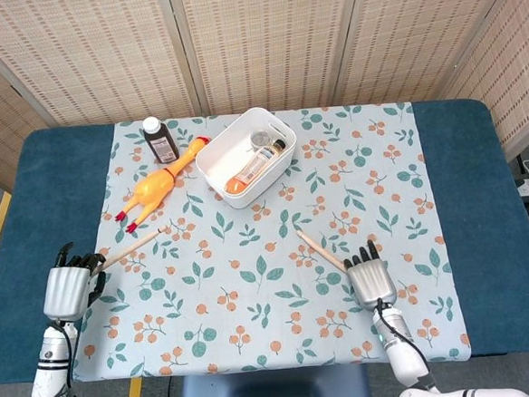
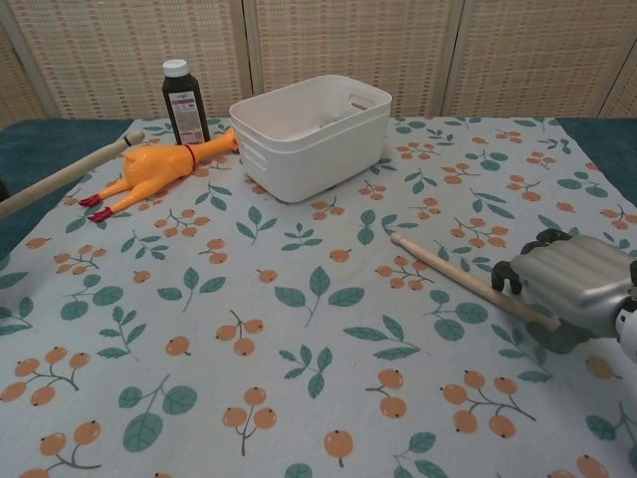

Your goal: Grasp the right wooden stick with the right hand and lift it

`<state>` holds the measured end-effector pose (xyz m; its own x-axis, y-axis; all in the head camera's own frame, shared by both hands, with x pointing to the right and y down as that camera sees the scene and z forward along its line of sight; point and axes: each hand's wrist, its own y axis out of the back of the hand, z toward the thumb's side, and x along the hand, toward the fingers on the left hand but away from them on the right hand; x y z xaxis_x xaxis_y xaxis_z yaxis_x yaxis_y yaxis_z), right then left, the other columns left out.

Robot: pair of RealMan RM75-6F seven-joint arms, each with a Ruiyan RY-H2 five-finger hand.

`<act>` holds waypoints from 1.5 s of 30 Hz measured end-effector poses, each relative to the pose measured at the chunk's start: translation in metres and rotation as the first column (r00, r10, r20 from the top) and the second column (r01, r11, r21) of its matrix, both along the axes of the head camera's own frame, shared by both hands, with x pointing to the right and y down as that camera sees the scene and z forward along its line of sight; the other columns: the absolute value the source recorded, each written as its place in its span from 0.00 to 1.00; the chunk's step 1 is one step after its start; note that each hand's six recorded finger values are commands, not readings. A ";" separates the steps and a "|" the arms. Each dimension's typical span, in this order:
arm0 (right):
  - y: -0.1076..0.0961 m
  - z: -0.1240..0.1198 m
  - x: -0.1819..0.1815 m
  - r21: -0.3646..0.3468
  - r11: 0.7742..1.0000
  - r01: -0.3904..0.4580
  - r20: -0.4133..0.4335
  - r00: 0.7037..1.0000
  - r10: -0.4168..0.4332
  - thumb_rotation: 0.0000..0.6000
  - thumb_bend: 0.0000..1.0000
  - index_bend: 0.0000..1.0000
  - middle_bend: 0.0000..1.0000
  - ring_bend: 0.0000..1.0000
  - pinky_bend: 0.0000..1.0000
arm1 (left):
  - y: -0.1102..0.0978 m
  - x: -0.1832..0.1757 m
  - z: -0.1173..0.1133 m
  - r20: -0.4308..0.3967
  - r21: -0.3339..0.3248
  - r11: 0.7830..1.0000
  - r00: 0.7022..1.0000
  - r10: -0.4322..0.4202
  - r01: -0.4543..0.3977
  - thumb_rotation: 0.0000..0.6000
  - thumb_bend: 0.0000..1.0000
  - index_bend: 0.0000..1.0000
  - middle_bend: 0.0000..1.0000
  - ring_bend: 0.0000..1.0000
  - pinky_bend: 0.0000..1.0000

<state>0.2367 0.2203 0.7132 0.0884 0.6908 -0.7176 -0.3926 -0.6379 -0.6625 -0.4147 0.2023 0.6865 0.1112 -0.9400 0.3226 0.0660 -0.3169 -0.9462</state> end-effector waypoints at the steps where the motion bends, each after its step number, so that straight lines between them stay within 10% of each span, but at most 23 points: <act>1: 0.000 0.001 0.000 0.002 1.000 0.002 -0.002 1.000 -0.002 1.00 0.38 0.31 0.33 0.14 0.00 | 0.000 0.000 0.000 0.000 0.000 1.000 1.000 0.001 -0.001 1.00 0.59 0.84 0.88 0.52 0.18; 24: 0.005 0.000 0.005 0.046 0.995 0.086 -0.047 0.995 -0.083 1.00 0.35 0.56 0.52 0.37 0.09 | 0.002 -0.003 0.007 0.041 -0.011 1.000 0.999 0.008 -0.008 1.00 0.59 0.84 0.88 0.52 0.18; 35: 0.008 0.005 0.010 0.041 0.995 0.087 -0.036 0.996 -0.086 1.00 0.36 0.97 0.87 0.71 0.25 | 0.004 -0.005 0.008 0.051 -0.019 1.000 0.999 0.002 -0.001 1.00 0.59 0.84 0.88 0.52 0.18; 45: 0.002 -0.003 0.007 0.068 0.995 0.069 0.070 0.995 -0.074 1.00 0.39 1.00 0.95 0.77 0.33 | -0.002 -0.005 0.003 0.047 -0.007 1.000 0.999 -0.005 0.006 1.00 0.59 0.84 0.88 0.52 0.19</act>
